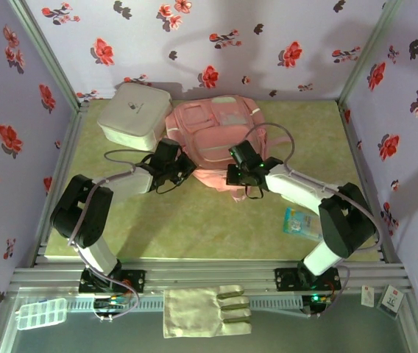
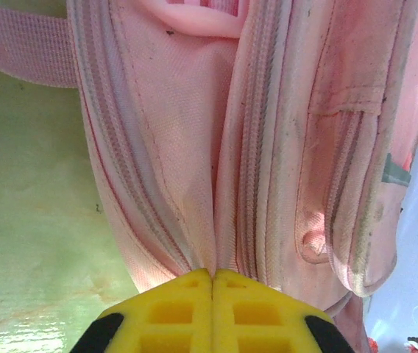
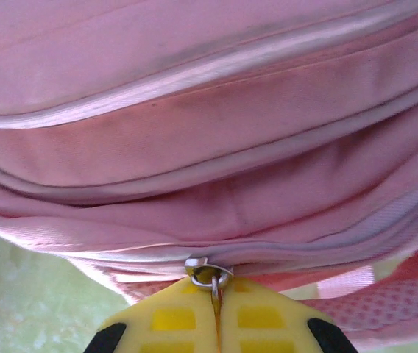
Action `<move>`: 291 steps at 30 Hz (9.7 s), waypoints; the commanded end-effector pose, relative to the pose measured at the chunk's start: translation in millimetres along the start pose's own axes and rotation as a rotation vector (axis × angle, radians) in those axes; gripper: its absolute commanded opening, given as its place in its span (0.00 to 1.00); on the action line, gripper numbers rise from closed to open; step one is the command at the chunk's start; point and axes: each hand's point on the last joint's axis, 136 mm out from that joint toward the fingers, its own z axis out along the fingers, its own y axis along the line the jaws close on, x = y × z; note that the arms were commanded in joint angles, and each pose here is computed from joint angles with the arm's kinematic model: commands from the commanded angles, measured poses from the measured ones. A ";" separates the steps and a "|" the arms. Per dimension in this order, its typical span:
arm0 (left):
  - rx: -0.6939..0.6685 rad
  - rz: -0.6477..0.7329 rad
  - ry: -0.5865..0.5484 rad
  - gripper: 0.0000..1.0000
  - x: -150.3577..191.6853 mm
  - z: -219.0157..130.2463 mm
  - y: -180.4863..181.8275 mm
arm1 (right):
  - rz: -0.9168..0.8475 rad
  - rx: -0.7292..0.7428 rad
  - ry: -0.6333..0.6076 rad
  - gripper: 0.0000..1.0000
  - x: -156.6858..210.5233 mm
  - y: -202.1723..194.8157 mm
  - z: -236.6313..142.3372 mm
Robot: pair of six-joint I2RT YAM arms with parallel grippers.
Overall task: Pack the student bag
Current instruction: Zip the student bag at the center of the table, then unzip the student bag at the center of the table.
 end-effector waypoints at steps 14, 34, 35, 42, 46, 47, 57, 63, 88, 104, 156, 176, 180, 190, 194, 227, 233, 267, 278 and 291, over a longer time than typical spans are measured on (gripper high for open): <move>-0.086 0.099 -0.047 0.00 -21.7 -7.6 4.3 | 0.019 0.235 -0.003 0.00 -1.9 -54.8 -2.9; -0.217 0.122 -0.148 0.60 -41.1 -66.7 31.5 | -0.187 -0.336 0.086 0.00 24.3 107.5 25.2; -0.208 0.106 -0.147 0.62 -38.8 -68.7 31.8 | -0.186 -0.338 0.084 0.00 23.4 109.6 25.9; -0.032 -0.027 -0.053 0.65 -8.2 -49.5 13.2 | -0.198 -0.324 0.069 0.00 17.9 110.4 27.3; -0.023 -0.064 -0.022 0.63 3.2 -31.9 11.3 | -0.197 -0.314 0.066 0.00 17.9 107.8 26.2; -0.034 -0.067 -0.019 0.62 4.8 -28.4 13.3 | -0.194 -0.311 0.065 0.00 17.9 107.2 26.0; -0.131 -0.059 -0.024 0.31 3.3 -7.6 36.6 | -0.182 -0.233 0.056 0.00 19.5 88.9 24.2; -0.195 -0.025 -0.059 0.06 -9.0 -14.8 52.3 | -0.211 -0.069 0.093 0.00 24.7 52.6 16.1; -0.220 0.125 -0.086 0.00 -33.9 -57.2 37.7 | -0.014 0.236 0.009 0.00 -11.3 -59.6 -1.3; -0.254 0.194 -0.098 0.00 -48.0 -53.1 30.3 | -0.057 0.085 0.159 0.00 9.6 -38.6 -26.8; 0.073 1.288 0.388 0.50 94.8 11.6 -74.1 | -0.130 -0.316 -0.006 0.00 -15.2 17.8 -33.5; 0.118 1.313 0.338 0.07 89.2 3.1 -72.3 | -0.059 -0.139 -0.031 0.00 -20.5 -30.8 -17.4; 0.134 1.329 0.304 0.01 83.9 -12.5 -74.0 | -0.024 -0.112 -0.028 0.00 -24.4 -49.1 -11.8; 0.135 1.380 0.331 0.00 90.1 -46.7 -60.8 | 0.023 -0.006 -0.033 0.00 -50.6 -84.1 -0.1; 0.136 1.384 0.338 0.00 92.4 -56.0 -56.3 | 0.078 0.023 -0.051 0.00 -69.0 -101.3 10.9; -0.096 1.625 0.227 0.81 48.2 -52.5 -74.8 | 0.204 -0.057 -0.300 0.80 -104.1 -103.5 -56.2; -0.172 1.795 0.405 0.76 49.7 -28.0 -52.7 | 0.215 -0.075 -0.295 0.81 -103.8 -100.7 -58.0; -0.198 1.972 0.228 0.26 17.5 28.0 -80.7 | 0.265 -0.088 -0.321 0.82 -104.2 -100.7 -63.0; -0.065 1.885 0.054 0.00 14.5 -25.4 -119.1 | 0.147 -0.273 -0.220 0.81 -123.5 -59.3 -44.2; 0.068 1.663 -0.143 0.00 -11.2 -85.2 -126.4 | 0.079 -0.487 -0.111 0.80 -148.4 -19.0 -8.5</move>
